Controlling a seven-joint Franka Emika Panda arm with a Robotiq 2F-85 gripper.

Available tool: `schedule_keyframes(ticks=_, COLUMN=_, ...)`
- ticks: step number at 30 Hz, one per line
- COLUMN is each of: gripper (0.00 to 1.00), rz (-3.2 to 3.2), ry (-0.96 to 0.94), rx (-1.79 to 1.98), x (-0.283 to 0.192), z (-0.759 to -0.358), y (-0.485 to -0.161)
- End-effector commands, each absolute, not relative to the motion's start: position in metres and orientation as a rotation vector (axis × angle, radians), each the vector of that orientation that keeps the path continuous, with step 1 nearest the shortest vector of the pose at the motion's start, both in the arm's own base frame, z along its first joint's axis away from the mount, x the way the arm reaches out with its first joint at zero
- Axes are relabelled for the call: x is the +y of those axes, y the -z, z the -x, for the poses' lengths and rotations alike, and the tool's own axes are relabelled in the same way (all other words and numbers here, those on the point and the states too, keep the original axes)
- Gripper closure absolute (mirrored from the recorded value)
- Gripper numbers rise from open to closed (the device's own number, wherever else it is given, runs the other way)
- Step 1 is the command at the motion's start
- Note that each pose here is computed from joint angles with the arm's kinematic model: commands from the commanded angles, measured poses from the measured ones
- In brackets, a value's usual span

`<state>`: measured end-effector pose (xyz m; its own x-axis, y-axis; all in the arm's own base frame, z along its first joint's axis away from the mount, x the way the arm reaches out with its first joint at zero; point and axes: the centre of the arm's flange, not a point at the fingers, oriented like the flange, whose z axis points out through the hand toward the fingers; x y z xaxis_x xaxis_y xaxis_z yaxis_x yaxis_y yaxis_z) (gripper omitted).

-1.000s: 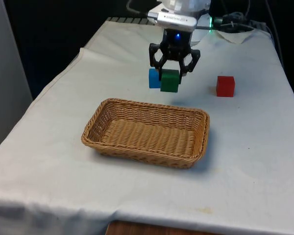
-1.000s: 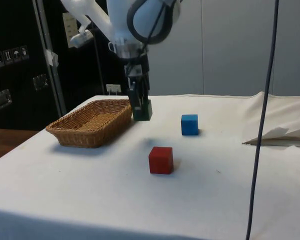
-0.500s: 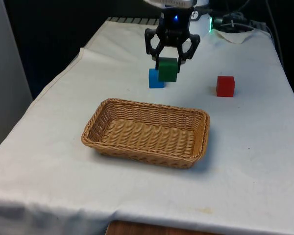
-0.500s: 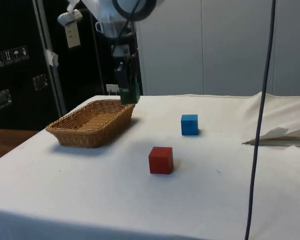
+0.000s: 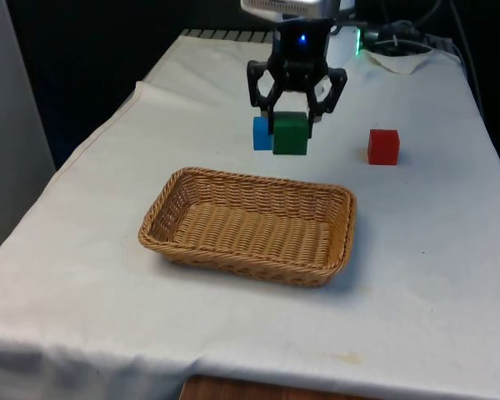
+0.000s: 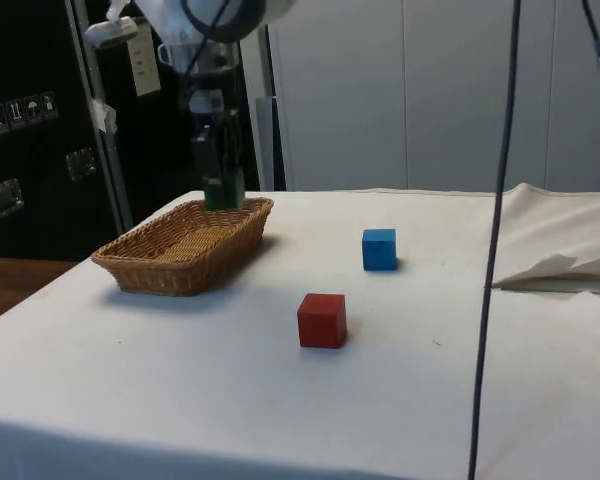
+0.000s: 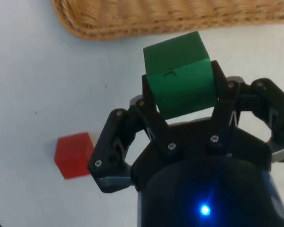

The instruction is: Pick up exactly two blocks and place them into the basket.

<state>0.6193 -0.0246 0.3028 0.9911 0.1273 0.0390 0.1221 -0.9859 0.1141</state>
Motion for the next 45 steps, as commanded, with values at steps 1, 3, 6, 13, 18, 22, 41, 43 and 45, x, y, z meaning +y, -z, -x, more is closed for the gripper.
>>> schedule_keyframes(ticks=1, gripper=0.95, rz=-3.032, ry=-0.064, rx=0.193, x=-0.022, z=-0.625, y=-0.299)
schedule_keyframes(ticks=3, gripper=0.95, rz=-3.030, ry=-0.066, rx=0.193, x=-0.020, z=-0.631, y=-0.295)
schedule_keyframes(ticks=6, gripper=0.95, rz=-3.027, ry=-0.071, rx=0.193, x=-0.018, z=-0.638, y=-0.291)
schedule_keyframes(ticks=13, gripper=0.95, rz=-3.019, ry=-0.087, rx=0.189, x=-0.014, z=-0.660, y=-0.281)
schedule_keyframes(ticks=18, gripper=0.95, rz=-3.014, ry=-0.106, rx=0.185, x=-0.010, z=-0.679, y=-0.272)
schedule_keyframes(ticks=22, gripper=0.95, rz=-3.011, ry=-0.114, rx=0.184, x=-0.009, z=-0.690, y=-0.264)
schedule_keyframes(ticks=41, gripper=0.95, rz=-3.032, ry=-0.135, rx=0.190, x=-0.009, z=-0.708, y=-0.240)
schedule_keyframes(ticks=43, gripper=0.95, rz=-3.031, ry=-0.138, rx=0.188, x=-0.009, z=-0.708, y=-0.240)
schedule_keyframes(ticks=45, gripper=0.92, rz=-3.031, ry=-0.139, rx=0.189, x=-0.009, z=-0.707, y=-0.240)
